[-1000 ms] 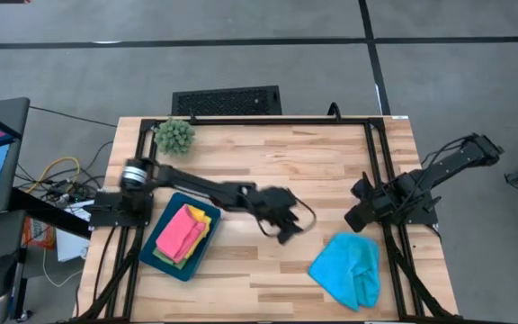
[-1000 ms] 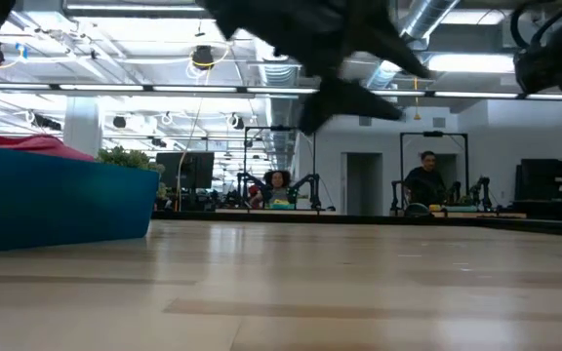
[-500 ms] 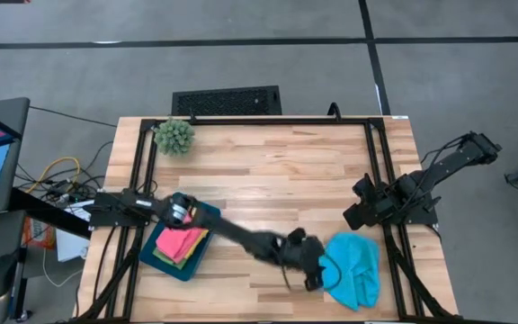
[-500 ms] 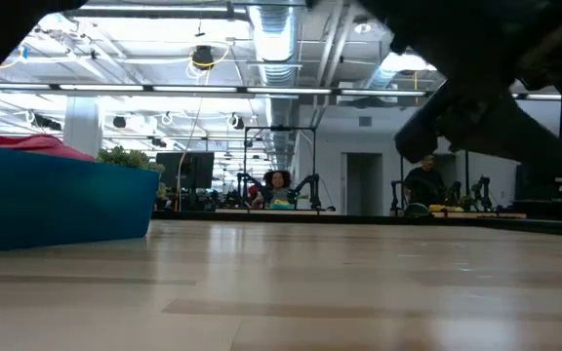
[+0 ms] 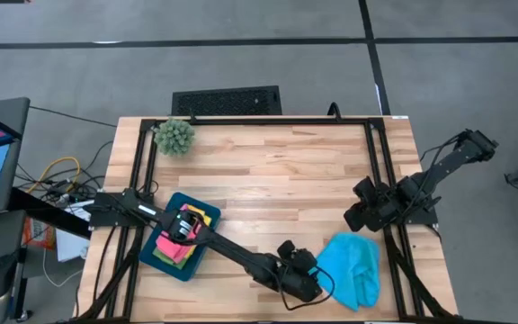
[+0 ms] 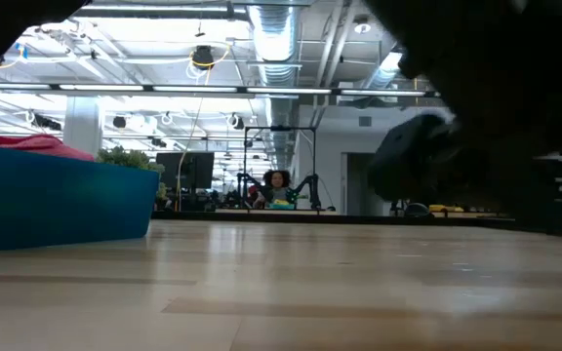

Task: Fold microfiber towels
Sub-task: Fold the blue microfiber towel

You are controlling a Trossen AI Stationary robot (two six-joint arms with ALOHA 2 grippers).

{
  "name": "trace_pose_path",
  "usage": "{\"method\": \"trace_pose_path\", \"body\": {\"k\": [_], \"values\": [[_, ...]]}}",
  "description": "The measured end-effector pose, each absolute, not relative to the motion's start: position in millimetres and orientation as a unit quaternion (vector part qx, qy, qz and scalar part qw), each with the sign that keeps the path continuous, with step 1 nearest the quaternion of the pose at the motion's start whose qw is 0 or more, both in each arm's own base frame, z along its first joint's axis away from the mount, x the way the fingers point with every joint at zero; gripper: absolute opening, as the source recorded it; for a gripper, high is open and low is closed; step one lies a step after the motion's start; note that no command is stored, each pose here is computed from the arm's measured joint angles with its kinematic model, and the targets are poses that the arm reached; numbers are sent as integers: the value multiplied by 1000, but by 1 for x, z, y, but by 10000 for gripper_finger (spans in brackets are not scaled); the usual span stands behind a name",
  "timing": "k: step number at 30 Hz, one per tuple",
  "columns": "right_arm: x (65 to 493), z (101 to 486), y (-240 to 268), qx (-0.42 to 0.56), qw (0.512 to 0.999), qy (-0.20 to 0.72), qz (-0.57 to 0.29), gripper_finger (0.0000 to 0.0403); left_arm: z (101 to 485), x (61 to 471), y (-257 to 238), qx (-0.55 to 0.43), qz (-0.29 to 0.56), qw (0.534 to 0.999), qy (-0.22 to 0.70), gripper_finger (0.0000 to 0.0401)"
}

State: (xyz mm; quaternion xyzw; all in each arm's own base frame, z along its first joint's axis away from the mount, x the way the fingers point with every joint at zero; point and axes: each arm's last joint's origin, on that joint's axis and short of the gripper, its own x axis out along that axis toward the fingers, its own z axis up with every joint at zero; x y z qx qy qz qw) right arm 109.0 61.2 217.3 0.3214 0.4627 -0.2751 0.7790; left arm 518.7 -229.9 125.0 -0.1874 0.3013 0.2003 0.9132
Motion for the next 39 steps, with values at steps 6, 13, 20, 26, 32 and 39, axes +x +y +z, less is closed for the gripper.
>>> {"method": "trace_pose_path", "body": {"k": [6,13,20,26,32,39], "values": [[109,218,61,317,784,456,-277,185,111,513,-229,-204,200,900,329,217],[109,217,61,311,786,457,-275,181,100,511,-228,-157,171,900,370,184],[109,217,61,312,786,457,-275,180,88,509,-225,-162,171,885,402,59],[109,218,61,318,785,454,-277,175,111,509,-213,-193,171,857,447,4],[117,221,66,334,802,432,-240,171,150,488,-205,-120,139,828,530,0],[137,230,77,295,865,378,-150,173,229,449,-194,-30,124,814,567,0]]}}
